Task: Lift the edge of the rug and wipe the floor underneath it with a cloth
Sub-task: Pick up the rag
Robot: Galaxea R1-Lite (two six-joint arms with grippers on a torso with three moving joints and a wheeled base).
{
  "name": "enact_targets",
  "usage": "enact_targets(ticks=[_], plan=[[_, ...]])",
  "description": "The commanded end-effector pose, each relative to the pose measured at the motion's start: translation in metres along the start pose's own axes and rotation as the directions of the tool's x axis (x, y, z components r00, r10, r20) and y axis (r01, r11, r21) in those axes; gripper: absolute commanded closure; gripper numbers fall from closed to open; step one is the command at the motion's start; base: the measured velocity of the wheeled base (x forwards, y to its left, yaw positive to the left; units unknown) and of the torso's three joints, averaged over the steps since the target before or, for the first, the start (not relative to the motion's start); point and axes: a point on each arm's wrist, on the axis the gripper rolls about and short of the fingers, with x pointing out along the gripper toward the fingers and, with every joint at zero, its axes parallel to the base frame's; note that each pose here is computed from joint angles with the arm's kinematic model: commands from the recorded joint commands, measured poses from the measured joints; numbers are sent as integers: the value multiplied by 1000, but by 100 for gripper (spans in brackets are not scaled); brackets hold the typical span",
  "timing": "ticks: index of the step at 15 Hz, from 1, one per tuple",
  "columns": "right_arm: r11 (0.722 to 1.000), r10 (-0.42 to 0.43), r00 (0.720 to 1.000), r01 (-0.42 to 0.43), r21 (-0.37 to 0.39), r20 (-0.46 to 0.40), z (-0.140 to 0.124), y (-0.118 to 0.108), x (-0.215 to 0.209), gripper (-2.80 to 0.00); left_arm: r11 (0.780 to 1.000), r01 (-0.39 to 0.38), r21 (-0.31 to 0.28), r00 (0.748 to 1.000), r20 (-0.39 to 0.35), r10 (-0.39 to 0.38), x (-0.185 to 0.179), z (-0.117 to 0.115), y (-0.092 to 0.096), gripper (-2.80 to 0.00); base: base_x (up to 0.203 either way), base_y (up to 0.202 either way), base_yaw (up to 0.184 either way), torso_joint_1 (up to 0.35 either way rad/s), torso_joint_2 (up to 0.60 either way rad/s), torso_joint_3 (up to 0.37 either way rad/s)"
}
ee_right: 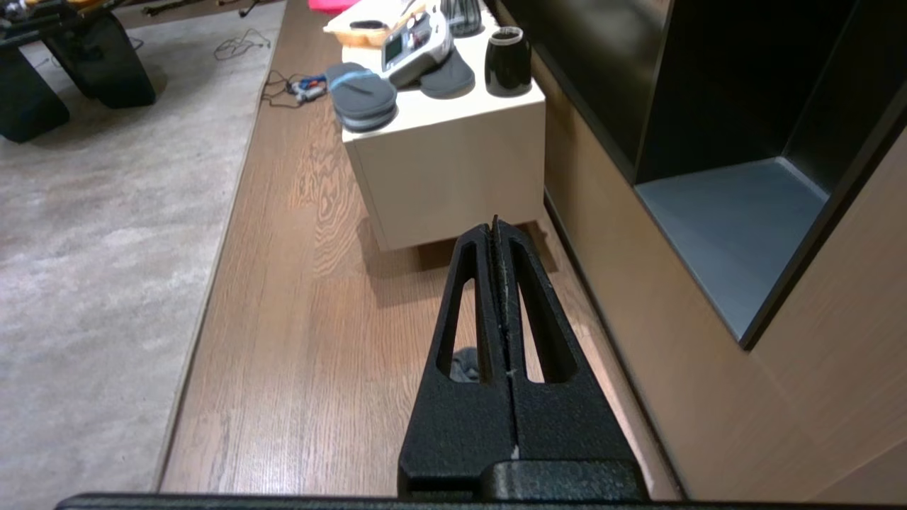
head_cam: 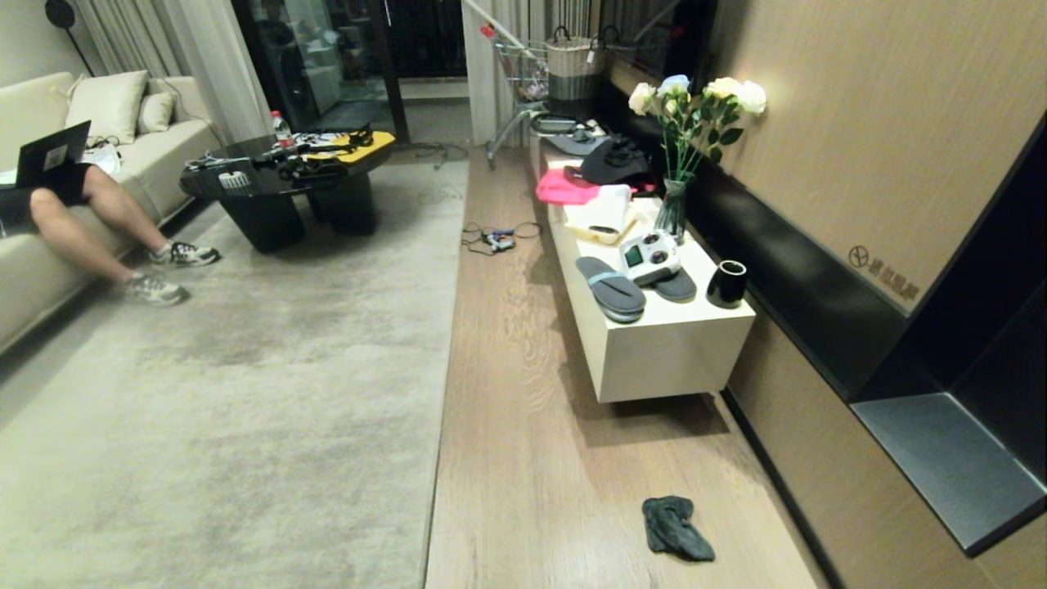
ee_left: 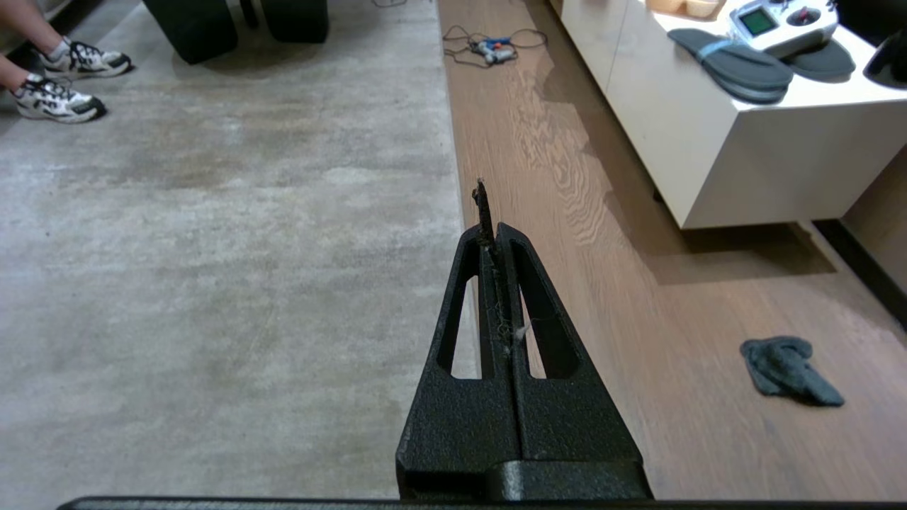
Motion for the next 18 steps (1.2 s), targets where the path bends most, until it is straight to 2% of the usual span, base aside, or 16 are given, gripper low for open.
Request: enact_targets(ticks=[1, 6, 18], plan=[[1000, 0, 1000, 0, 1, 0, 0, 0, 0, 0, 1000, -1, 0, 1000, -1, 1, 0, 0, 0, 0, 0, 0, 0, -41, 443, 404], [1000, 0, 1000, 0, 1, 0, 0, 0, 0, 0, 1000, -1, 0, 1000, -1, 1, 0, 0, 0, 0, 0, 0, 0, -7, 397, 399], [1000, 0, 1000, 0, 1, -1, 0, 0, 0, 0, 1000, -1, 0, 1000, 0, 1, 0, 0, 0, 0, 0, 0, 0, 4, 23, 24]])
